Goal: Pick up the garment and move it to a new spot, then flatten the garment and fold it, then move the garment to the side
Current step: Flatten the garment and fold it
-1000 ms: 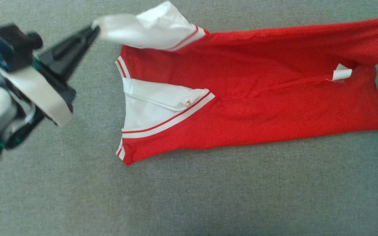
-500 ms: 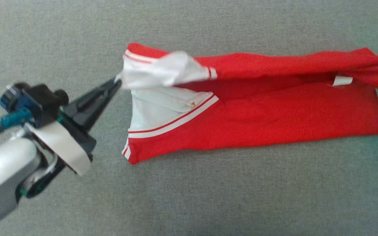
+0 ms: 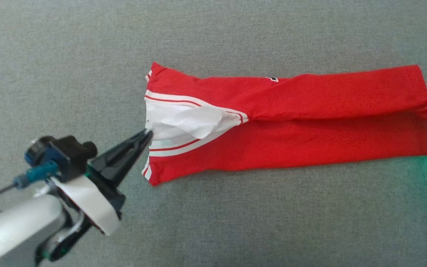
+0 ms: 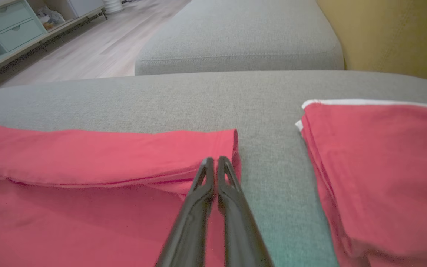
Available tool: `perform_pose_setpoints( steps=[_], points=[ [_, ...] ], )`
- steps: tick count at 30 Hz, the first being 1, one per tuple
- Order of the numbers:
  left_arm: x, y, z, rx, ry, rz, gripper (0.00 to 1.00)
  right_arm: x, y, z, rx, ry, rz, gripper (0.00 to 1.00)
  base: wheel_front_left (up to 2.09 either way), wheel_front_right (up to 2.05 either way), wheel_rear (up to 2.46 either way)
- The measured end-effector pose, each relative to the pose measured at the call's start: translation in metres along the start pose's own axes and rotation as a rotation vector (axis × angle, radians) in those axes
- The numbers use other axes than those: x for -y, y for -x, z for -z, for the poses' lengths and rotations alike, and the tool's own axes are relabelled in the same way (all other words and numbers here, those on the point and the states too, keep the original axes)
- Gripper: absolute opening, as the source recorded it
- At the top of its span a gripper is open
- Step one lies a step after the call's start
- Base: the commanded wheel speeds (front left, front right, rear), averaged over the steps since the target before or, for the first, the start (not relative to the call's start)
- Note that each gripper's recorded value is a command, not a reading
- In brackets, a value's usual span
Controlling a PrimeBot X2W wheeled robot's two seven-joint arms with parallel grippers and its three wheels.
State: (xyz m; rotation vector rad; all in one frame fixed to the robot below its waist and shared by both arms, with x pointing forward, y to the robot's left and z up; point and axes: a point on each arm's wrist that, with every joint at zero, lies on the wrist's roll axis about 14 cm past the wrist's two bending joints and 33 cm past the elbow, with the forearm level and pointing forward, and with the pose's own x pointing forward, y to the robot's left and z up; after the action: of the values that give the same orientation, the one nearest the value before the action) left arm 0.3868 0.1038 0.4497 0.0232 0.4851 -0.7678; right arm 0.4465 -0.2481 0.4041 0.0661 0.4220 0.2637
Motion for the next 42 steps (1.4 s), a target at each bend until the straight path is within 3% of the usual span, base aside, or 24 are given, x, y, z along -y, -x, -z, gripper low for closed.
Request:
perform_pose_setpoints(
  steps=[1,2,8,14,20,28,37,38,39,40,41,42],
  points=[
    [0.004,-0.001,0.001,0.004,0.010,0.004,0.49,-0.002,0.001,0.003,-0.007,-0.010,0.002,1.00,0.00,0.00,0.00],
    [0.007,-0.002,0.001,0.021,0.020,0.003,1.00,-0.002,0.003,0.006,-0.008,-0.018,0.007,1.00,0.00,0.00,0.00],
    [0.021,-0.012,-0.008,0.159,0.099,-0.089,1.00,0.000,0.022,0.008,0.051,-0.078,0.070,1.00,0.00,0.00,0.00],
    [0.013,-0.006,-0.039,0.379,0.148,-0.359,1.00,0.000,0.050,0.022,0.113,-0.167,0.182,1.00,0.00,0.00,0.00],
    [0.010,0.014,-0.034,0.463,0.132,-0.535,1.00,-0.001,0.047,0.018,0.138,-0.204,0.241,1.00,0.00,0.00,0.00],
    [0.016,0.020,-0.037,0.522,0.104,-0.553,1.00,-0.004,-0.005,0.003,0.081,-0.202,0.249,1.00,0.00,0.00,0.00],
    [0.009,0.027,-0.034,0.535,0.105,-0.581,1.00,-0.002,-0.007,0.052,-0.129,-0.196,0.270,1.00,0.00,0.00,0.00],
    [0.009,0.027,-0.034,0.537,0.104,-0.582,1.00,-0.003,-0.006,0.053,-0.137,-0.193,0.264,0.87,0.00,0.00,0.00],
    [0.008,0.027,-0.033,0.536,0.105,-0.582,1.00,-0.003,-0.006,0.053,-0.141,-0.199,0.261,0.41,0.00,0.00,0.00],
    [0.008,0.027,-0.033,0.536,0.105,-0.582,1.00,-0.003,-0.006,0.053,-0.141,-0.199,0.261,0.10,0.00,0.00,0.00],
    [0.008,0.026,-0.033,0.538,0.106,-0.581,1.00,-0.004,-0.006,0.053,-0.144,-0.206,0.257,0.00,0.00,0.00,0.00],
    [0.009,0.025,-0.034,0.542,0.106,-0.574,1.00,-0.006,-0.005,0.053,-0.148,-0.213,0.251,0.00,0.00,0.00,0.00]
  ],
)
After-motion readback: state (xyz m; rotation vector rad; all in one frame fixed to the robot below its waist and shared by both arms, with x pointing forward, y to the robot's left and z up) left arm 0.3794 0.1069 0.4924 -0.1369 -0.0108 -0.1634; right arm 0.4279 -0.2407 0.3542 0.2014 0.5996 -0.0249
